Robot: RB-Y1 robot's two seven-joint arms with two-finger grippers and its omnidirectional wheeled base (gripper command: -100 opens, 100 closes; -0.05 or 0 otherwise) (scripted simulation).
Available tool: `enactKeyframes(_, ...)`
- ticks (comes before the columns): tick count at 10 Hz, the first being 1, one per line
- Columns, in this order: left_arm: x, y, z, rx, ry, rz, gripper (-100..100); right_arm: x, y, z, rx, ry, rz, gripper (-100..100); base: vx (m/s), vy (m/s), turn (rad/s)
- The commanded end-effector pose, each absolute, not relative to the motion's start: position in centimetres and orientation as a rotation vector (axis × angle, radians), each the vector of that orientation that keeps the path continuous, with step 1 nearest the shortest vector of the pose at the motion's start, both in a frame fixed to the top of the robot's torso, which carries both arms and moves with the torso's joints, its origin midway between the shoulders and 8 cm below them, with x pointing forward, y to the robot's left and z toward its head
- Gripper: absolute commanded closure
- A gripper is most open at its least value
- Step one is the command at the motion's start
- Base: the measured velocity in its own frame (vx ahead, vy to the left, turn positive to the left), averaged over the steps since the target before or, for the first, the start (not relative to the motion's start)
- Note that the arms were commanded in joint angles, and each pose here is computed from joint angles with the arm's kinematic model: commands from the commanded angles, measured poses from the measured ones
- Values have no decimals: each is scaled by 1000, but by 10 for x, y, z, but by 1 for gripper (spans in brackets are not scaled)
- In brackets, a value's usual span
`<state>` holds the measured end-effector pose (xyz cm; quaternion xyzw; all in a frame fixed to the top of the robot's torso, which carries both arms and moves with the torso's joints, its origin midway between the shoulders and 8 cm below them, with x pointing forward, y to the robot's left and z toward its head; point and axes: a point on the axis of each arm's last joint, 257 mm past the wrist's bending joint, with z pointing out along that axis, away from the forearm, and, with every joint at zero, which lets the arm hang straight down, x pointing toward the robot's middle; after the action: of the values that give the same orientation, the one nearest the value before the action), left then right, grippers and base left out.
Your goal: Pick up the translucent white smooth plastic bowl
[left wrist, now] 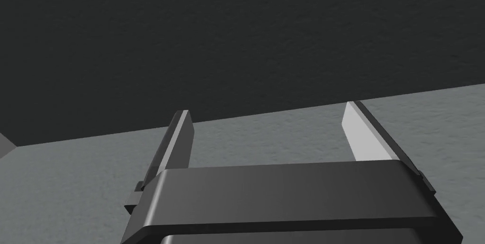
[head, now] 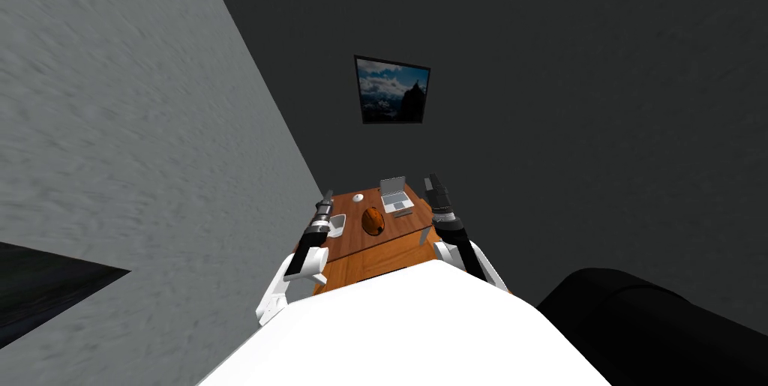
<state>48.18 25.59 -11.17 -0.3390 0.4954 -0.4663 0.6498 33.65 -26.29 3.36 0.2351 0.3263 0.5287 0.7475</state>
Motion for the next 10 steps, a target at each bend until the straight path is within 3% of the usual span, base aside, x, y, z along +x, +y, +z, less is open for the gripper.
enactKeyframes(1,495,261,-133,-808,1179,-1023,-100,337,-263,34,514,714,1156,0,-32,11,-42)
enactKeyframes(10,530,280,-225,-978,1386,-883,-100,337,-263,34,514,714,1156,0,-20,6,-22)
